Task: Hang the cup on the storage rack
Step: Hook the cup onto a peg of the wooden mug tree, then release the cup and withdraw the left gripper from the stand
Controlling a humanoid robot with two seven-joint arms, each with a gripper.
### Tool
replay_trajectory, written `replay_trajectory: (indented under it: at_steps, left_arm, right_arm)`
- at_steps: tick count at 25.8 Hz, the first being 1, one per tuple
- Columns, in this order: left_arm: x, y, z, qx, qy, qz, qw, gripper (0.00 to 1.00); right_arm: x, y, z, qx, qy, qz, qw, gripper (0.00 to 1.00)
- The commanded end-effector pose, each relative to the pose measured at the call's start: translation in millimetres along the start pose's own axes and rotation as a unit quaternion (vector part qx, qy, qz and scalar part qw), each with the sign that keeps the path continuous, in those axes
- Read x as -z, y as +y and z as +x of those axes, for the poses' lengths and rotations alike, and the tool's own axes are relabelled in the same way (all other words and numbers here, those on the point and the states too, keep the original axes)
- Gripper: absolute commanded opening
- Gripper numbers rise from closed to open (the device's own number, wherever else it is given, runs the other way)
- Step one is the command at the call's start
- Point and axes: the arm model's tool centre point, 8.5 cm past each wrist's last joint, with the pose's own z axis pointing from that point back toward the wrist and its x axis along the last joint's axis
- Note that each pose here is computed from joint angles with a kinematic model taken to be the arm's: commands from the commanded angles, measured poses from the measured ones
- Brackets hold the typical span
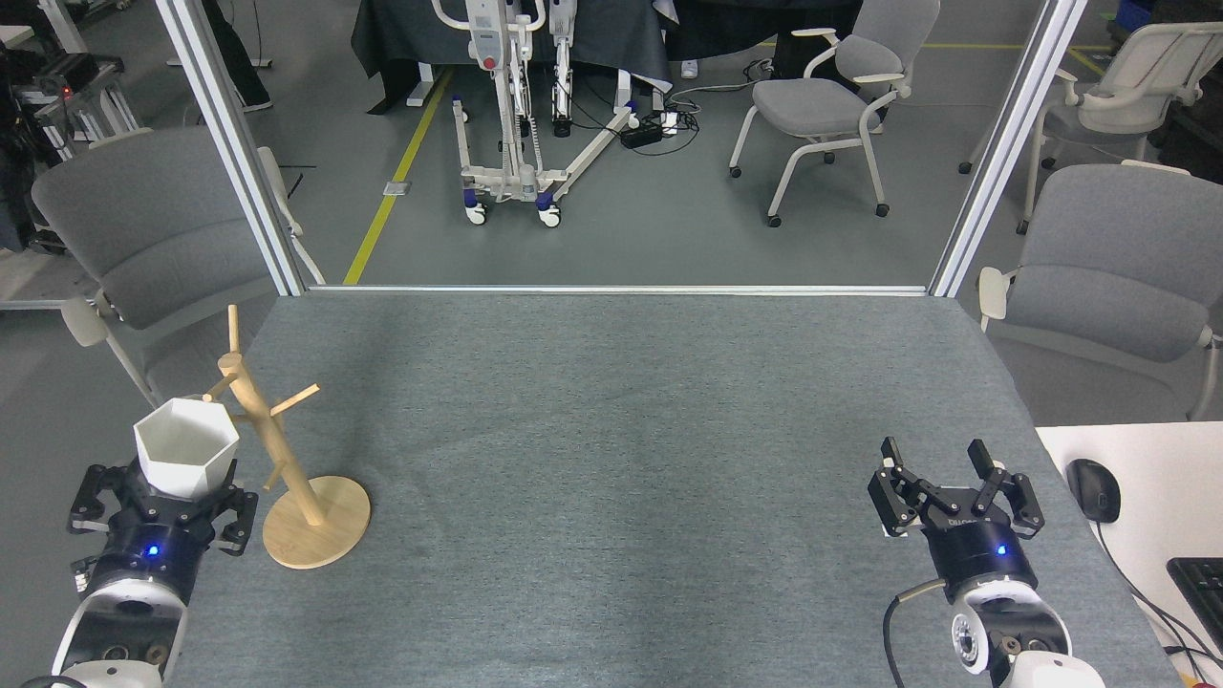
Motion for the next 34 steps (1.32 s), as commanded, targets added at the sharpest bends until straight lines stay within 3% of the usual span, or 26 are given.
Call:
replay_trajectory:
  at_steps: [1, 2, 3, 5, 6, 7, 10, 17, 25, 30, 32, 34]
  left_arm:
    - [-1.6, -0.8, 9.6, 0.005, -0.014, 0.000, 1.000, 0.00]
    - [-1.7, -0.7, 10.7, 0.004, -0.015, -0.001, 1.000, 0.04]
    - [-1.7, -0.7, 11.1, 0.004, -0.014, -0.001, 1.000, 0.22]
    - [-1.4, -0.3, 11.4, 0.001, -0.011, 0.000, 1.000, 0.68]
    - [-1.5, 0.3, 11.6, 0.000, -0.010, 0.003, 1.000, 0.83]
    - [-1.5, 0.4, 11.6, 0.000, -0.010, 0.004, 1.000, 0.90]
    - [-1.5, 0.2, 12.2, -0.003, -0.010, 0.005, 1.000, 0.97]
    - [-3.4, -0.5, 18.2, -0.016, -0.011, 0.016, 1.000, 0.98]
    - [-15.9, -29.3, 30.2, -0.015, -0.025, -0.013, 0.999, 0.98]
    - [-17.0, -37.4, 39.0, -0.023, -0.032, -0.020, 0.999, 0.98]
    - [-18.0, -37.7, 43.7, -0.028, -0.035, -0.021, 0.999, 0.98]
    - [-18.9, -36.7, 50.6, -0.035, -0.040, -0.020, 0.998, 0.98]
  right_arm:
    - [2.9, -1.3, -0.9, -0.001, 0.000, -0.002, 1.000, 1.00]
    - [2.9, -1.5, -1.5, -0.001, 0.000, -0.002, 1.000, 1.00]
    - [3.3, -1.5, -1.5, -0.001, 0.000, -0.001, 1.000, 1.00]
    - [3.7, -1.3, -0.9, 0.000, 0.000, -0.001, 1.000, 1.00]
    - [3.7, -0.7, 0.9, 0.004, 0.001, -0.001, 1.000, 1.00]
    - [3.8, -0.5, 1.3, 0.004, 0.001, -0.001, 1.000, 1.00]
    - [3.2, -1.2, -2.5, 0.000, 0.001, -0.001, 1.000, 1.00]
    - [2.7, -0.3, -1.3, 0.001, -0.001, 0.000, 1.000, 1.00]
    - [4.1, 1.4, 11.4, 0.004, -0.012, 0.001, 1.000, 1.00]
    - [0.3, -7.0, 36.9, -0.021, -0.018, -0.015, 0.999, 1.00]
    - [-12.7, 5.0, 50.4, -0.011, -0.018, -0.006, 1.000, 1.00]
    - [-16.7, 5.6, 63.9, 0.002, -0.020, -0.009, 1.000, 1.00]
